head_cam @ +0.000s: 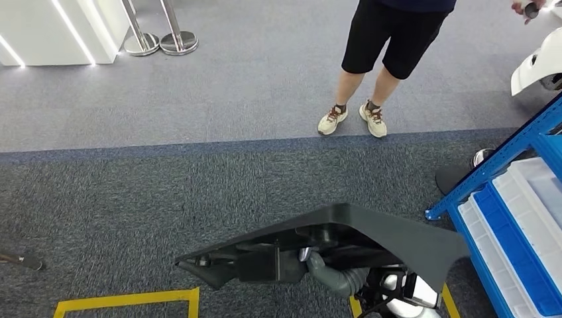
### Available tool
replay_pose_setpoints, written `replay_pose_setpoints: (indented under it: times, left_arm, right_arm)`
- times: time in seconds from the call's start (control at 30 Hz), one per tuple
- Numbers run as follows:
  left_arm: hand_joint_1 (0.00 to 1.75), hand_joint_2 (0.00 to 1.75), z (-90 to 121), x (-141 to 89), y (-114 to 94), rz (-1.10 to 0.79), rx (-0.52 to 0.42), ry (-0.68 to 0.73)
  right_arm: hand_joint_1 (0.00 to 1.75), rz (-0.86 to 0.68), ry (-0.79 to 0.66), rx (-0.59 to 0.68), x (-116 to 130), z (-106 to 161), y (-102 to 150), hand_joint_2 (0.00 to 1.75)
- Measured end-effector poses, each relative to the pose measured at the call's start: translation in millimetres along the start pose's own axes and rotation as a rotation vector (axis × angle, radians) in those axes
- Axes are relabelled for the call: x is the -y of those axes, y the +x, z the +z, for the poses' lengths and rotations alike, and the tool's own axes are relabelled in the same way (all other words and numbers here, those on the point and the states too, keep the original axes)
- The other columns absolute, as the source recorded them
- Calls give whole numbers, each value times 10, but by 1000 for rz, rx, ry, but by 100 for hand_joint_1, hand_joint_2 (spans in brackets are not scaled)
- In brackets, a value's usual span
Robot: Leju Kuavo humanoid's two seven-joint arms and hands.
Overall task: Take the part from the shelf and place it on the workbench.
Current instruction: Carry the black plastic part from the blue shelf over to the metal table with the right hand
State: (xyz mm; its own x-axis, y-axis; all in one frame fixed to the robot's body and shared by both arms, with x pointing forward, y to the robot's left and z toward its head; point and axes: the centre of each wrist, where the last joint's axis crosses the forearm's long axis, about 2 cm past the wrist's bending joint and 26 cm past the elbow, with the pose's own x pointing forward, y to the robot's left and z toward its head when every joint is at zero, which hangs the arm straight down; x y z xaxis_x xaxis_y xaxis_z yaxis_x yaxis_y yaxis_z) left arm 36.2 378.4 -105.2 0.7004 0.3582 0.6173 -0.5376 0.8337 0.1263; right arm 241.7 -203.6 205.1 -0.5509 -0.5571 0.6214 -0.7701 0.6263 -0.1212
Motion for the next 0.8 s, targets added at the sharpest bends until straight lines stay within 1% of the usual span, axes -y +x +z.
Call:
replay_pose_setpoints:
  times: [0.1,0.37,0.6,0.8]
  left_arm:
    - [0,0,3,-60,-11,-11,-3,4]
    - [0,0,-6,-69,5,-13,0,5]
    - [0,0,6,-31,-13,-8,0,-1]
    - [0,0,7,-8,-14,10,8,4]
  right_arm:
    - [175,10,3,-12,31,26,29,175]
    - [175,15,9,-33,57,90,56,175]
    - [175,31,30,-41,48,92,55,175]
    - [175,15,44,-42,57,90,48,175]
